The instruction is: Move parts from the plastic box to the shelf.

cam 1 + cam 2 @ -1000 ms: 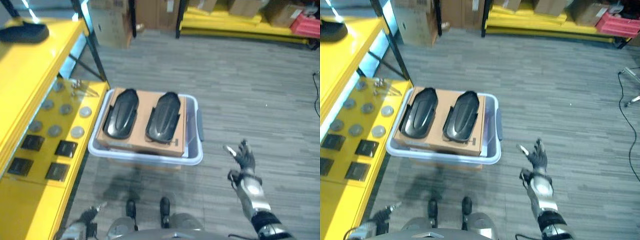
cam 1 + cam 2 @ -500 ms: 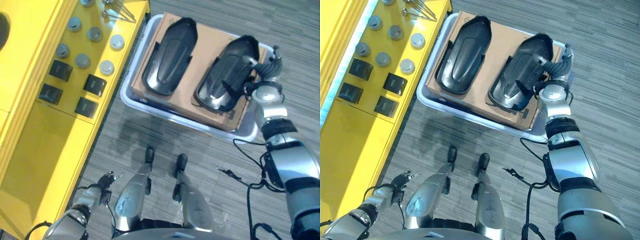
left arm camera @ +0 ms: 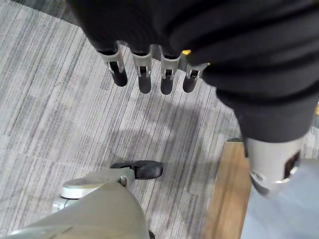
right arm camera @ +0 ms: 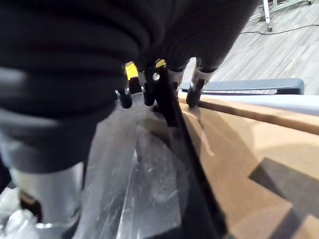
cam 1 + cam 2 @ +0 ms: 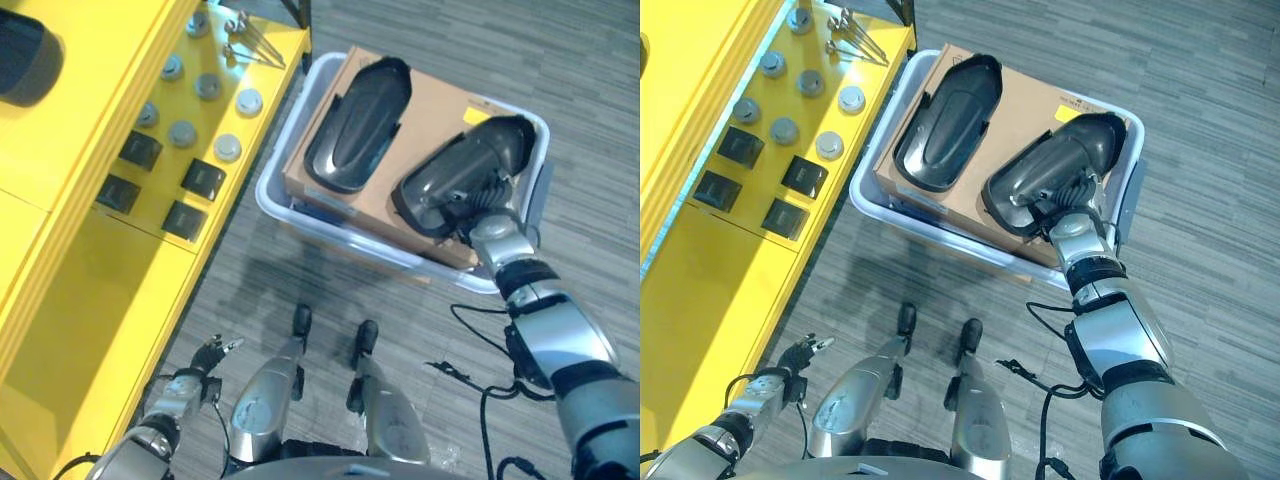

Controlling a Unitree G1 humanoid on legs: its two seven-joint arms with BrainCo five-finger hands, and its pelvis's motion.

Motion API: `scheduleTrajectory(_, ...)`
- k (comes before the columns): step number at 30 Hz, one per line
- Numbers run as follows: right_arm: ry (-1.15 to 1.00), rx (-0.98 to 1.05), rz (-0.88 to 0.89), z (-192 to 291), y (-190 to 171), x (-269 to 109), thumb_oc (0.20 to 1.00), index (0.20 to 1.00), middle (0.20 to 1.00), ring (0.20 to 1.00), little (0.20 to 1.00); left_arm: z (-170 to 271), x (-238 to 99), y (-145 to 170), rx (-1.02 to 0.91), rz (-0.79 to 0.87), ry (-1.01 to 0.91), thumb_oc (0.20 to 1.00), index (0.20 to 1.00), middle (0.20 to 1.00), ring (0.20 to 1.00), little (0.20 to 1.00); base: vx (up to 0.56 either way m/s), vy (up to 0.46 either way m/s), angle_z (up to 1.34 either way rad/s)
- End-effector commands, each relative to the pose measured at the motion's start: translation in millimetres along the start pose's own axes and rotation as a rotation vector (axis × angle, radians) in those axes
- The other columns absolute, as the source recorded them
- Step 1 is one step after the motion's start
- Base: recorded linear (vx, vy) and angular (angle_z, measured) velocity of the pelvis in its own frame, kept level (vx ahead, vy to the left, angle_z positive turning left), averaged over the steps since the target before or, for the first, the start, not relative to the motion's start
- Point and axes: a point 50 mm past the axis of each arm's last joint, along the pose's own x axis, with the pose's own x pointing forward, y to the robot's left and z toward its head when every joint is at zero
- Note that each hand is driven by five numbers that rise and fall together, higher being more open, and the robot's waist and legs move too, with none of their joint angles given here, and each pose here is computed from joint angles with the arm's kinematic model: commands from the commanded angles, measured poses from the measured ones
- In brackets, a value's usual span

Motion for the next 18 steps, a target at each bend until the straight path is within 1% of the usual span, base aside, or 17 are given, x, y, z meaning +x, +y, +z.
scheduleTrajectory(1, 0.242, -0.054, -0.082, -70.7, -15.0, -3.9, 1.000, 1.000, 1.000, 1.000, 1.000, -15.0, -2.0, 1.6, 0.033, 0.025, 0.066, 1.000, 1.000, 1.000, 1.000, 1.000, 0.00, 0.000, 0.00)
scheduleTrajectory(4, 0.209, -0.002, -0.131, -70.4, -18.2, -3.7, 1.000, 1.000, 1.000, 1.000, 1.000, -16.6, -2.4, 0.7, 0.029, 0.024, 0.068, 1.000, 1.000, 1.000, 1.000, 1.000, 0.00, 0.000, 0.00)
scheduleTrajectory(6, 0.040, 0.128, -0.224, -51.8, -24.2, -2.4, 1.000, 1.000, 1.000, 1.000, 1.000, -17.2, -2.7, -3.0, 0.017, 0.022, 0.062, 1.000, 1.000, 1.000, 1.000, 1.000, 0.00, 0.000, 0.00)
scheduleTrajectory(7, -0.042, 0.162, -0.272, -39.6, -26.2, -3.3, 1.000, 1.000, 1.000, 1.000, 1.000, -17.7, -3.0, -4.2, 0.011, 0.020, 0.058, 1.000, 1.000, 1.000, 1.000, 1.000, 0.00, 0.000, 0.00)
scheduleTrajectory(8, -0.042, 0.162, -0.273, -39.8, -26.1, -3.4, 1.000, 1.000, 1.000, 1.000, 1.000, -17.8, -3.0, -4.2, 0.011, 0.020, 0.058, 1.000, 1.000, 1.000, 1.000, 1.000, 0.00, 0.000, 0.00)
scheduleTrajectory(9, -0.180, 0.236, -0.330, -20.3, -30.0, -7.1, 1.000, 1.000, 1.000, 1.000, 1.000, -18.4, -3.6, -6.3, 0.004, 0.016, 0.052, 1.000, 1.000, 1.000, 1.000, 1.000, 0.01, 0.034, -0.03)
scheduleTrajectory(12, -0.405, 0.320, -0.397, 13.4, -38.3, -20.3, 1.000, 1.000, 1.000, 1.000, 1.000, -16.8, -3.6, -9.4, -0.026, 0.014, 0.050, 1.000, 1.000, 1.000, 1.000, 1.000, 0.02, 0.050, -0.09)
scheduleTrajectory(18, -0.470, 0.338, -0.384, 21.0, -40.7, -27.7, 1.000, 1.000, 1.000, 1.000, 1.000, -21.2, -4.2, -16.4, -0.043, 0.006, 0.076, 1.000, 1.000, 1.000, 1.000, 1.000, 0.03, 0.033, -0.13)
